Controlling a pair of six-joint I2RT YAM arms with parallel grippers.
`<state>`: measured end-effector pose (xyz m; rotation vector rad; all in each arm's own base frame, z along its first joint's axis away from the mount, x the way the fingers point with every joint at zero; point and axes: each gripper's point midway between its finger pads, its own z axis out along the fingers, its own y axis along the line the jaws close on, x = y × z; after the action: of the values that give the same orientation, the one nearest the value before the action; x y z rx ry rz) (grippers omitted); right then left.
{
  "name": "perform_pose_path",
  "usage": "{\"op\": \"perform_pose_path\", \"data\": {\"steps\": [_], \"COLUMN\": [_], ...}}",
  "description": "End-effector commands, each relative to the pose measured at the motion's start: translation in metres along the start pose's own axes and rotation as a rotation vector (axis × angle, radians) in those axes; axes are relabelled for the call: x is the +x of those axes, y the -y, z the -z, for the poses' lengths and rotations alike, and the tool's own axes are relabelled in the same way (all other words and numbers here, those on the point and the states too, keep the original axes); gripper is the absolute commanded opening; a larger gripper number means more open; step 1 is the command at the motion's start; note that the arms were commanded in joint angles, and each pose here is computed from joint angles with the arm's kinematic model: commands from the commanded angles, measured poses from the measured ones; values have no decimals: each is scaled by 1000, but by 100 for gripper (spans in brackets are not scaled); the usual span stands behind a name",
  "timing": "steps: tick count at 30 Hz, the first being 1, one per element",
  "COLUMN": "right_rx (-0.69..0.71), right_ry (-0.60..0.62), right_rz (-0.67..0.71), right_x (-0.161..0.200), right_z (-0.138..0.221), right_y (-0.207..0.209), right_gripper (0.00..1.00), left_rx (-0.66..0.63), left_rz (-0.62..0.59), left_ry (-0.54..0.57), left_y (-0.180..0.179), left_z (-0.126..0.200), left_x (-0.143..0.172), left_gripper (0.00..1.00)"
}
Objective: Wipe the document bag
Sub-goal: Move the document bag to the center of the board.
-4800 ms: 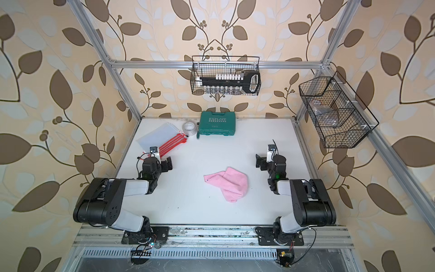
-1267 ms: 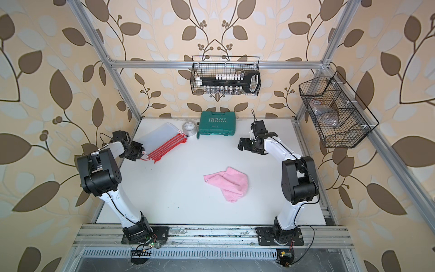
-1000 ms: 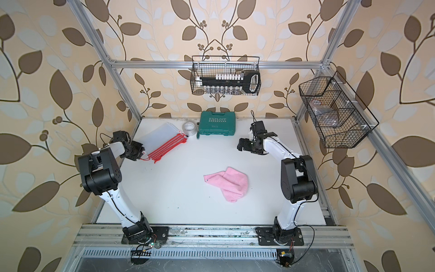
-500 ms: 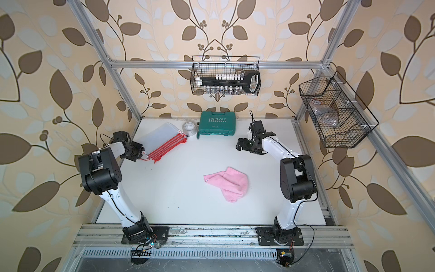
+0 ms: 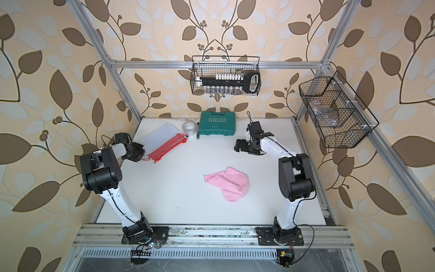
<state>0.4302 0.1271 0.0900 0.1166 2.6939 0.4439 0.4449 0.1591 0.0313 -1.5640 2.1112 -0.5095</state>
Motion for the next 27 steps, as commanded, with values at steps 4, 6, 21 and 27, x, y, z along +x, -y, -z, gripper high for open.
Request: {"op": "perform_pose_path", "data": {"steps": [4,6,21,27], "right_rx": [-33,-40,-72,-70], "right_ry": [8,5,-19,-3], "right_rz": [14,17,60,70], "right_x": [-8,-7,-2,-3], "right_z": [-1,-1,3,20], "right_y": [-15,-17,-37,-42], "right_gripper": [98,98,98,98], "left_rx": [38,39,70,147], "left_rz": [-24,-32,-133,-166], "left_ry": [-4,-3,44,-17], "left_y": [11,13,42,58], "left_z": [7,10,59,77], "left_x": [3,2,-7,12], "left_gripper": [0,0,0,0]}}
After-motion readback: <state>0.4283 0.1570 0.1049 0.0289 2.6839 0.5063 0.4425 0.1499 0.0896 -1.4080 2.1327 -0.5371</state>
